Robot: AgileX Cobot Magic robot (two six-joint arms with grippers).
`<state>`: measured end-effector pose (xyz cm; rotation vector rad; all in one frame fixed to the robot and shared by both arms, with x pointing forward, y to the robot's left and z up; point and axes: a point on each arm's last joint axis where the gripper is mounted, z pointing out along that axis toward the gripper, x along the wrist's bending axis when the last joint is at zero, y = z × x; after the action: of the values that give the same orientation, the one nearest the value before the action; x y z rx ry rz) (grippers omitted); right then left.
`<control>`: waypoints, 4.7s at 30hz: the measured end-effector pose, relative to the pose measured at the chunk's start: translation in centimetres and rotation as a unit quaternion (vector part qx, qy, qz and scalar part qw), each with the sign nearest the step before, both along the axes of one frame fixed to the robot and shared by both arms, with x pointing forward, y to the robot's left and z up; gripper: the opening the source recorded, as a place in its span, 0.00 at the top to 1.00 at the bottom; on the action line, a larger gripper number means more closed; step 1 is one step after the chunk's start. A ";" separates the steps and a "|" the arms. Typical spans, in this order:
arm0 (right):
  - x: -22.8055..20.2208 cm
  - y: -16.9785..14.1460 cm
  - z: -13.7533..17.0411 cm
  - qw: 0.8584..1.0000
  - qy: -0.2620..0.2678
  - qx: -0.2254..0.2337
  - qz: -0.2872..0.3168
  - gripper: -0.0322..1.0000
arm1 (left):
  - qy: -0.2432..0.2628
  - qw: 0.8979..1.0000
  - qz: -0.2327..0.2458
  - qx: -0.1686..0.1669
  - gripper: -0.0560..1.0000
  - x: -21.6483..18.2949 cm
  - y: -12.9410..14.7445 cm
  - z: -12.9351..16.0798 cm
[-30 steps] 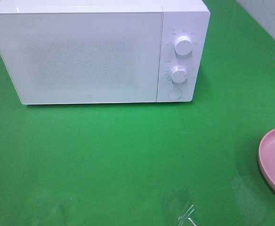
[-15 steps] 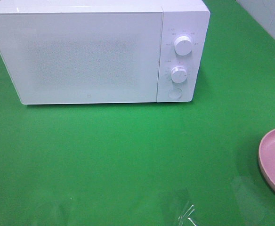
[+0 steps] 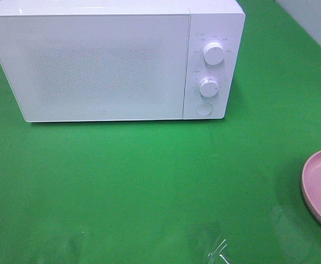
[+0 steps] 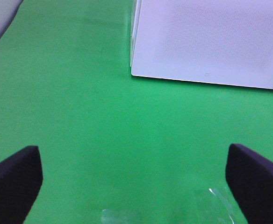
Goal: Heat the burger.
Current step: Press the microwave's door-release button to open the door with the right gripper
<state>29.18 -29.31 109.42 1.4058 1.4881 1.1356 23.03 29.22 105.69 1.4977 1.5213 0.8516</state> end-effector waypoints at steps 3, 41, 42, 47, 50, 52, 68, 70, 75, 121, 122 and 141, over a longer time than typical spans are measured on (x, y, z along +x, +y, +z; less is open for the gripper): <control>1.6 0.1 0.0 1.000 0.011 -0.001 0.000 0.28 | 0.000 1.000 0.000 0.000 0.01 0.0 0.0 0.0; 11.6 0.7 -7.8 0.999 -0.043 0.008 -0.017 0.28 | 0.000 1.000 0.000 0.000 0.01 0.0 0.0 0.0; 11.8 0.7 -8.2 0.998 -0.053 0.002 -0.019 0.28 | 0.000 1.000 0.000 0.000 0.01 0.0 0.0 0.0; 12.3 0.4 -9.3 0.997 -0.066 -0.007 -0.033 0.28 | 0.000 1.000 0.000 0.000 0.01 0.0 0.0 0.0; 12.9 0.2 -9.8 0.997 -0.065 -0.011 -0.048 0.28 | 0.000 1.000 0.000 0.000 0.01 0.0 0.0 0.0; 13.2 0.4 -10.0 0.996 -0.068 -0.016 -0.048 0.28 | 0.000 1.000 0.000 0.000 0.01 0.0 0.0 0.0; 13.5 5.7 -12.6 0.991 -0.085 -0.100 -0.018 0.28 | 0.000 1.000 0.000 0.000 0.01 0.0 0.0 0.0; 13.4 6.2 -12.9 0.991 -0.086 -0.099 -0.023 0.28 | 0.000 1.000 0.000 0.000 0.01 0.0 0.0 0.0; 12.8 7.4 -13.3 0.991 -0.091 -0.095 -0.032 0.28 | 0.000 1.000 0.000 0.000 0.01 0.0 0.0 0.0; 13.1 15.5 -16.5 0.990 -0.050 0.109 -0.073 0.38 | 0.000 1.000 0.000 0.000 0.01 0.0 0.0 0.0; 13.1 15.5 -16.5 0.980 -0.047 0.170 -0.088 0.43 | 0.000 1.000 0.000 0.000 0.01 0.0 0.0 0.0; 12.8 15.9 -17.6 0.795 0.045 0.571 -0.198 0.83 | 0.000 1.000 0.000 0.000 0.01 0.0 0.0 0.0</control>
<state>42.02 -13.41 91.85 2.4229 0.3595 1.7818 23.03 29.22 105.69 1.4977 1.5213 0.8516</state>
